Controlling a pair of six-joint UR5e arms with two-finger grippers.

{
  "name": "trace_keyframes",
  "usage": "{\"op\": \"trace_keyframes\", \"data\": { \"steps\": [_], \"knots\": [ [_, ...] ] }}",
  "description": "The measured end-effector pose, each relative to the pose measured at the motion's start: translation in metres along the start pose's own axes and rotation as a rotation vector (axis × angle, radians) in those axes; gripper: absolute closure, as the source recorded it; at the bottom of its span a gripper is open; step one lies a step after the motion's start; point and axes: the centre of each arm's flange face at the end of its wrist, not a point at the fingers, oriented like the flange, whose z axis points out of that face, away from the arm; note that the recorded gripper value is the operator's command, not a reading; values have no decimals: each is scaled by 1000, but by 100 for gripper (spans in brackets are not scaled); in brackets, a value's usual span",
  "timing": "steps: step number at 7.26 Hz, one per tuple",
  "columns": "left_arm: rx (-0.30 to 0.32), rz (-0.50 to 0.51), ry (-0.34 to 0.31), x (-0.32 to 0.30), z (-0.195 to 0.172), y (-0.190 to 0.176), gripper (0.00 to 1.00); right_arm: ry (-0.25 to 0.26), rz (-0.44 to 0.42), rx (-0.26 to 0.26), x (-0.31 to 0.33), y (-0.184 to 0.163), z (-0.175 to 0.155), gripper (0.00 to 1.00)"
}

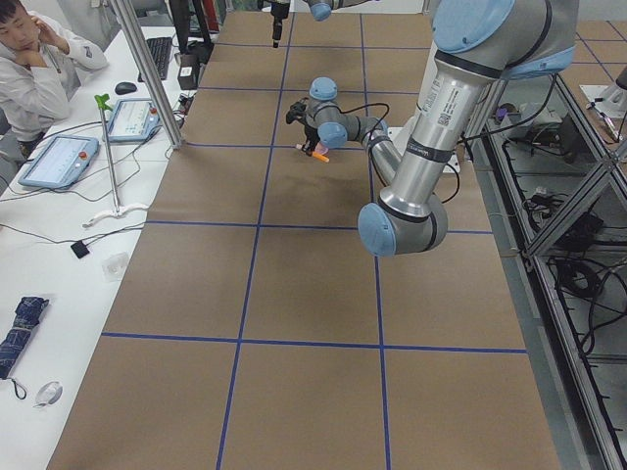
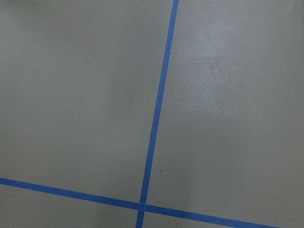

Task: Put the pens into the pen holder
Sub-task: 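Lift the orange marker with the left gripper and carry it over the cup, then lower the orange marker into the lilac cup with the left gripper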

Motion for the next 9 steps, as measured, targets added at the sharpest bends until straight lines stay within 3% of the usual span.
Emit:
{"op": "trace_keyframes", "data": {
  "steps": [2,5,7,9],
  "knots": [
    [141,80,174,14,-11,-1,100,-1,-1,1,-1,0,0,0],
    [308,164,355,3,20,2,100,-2,-2,3,0,0,0,0],
    [376,196,426,17,27,-12,100,-2,-3,4,-1,-1,-1,0],
    [395,219,442,27,29,-17,100,-2,-3,5,-1,-1,-1,0]
  ]
}}
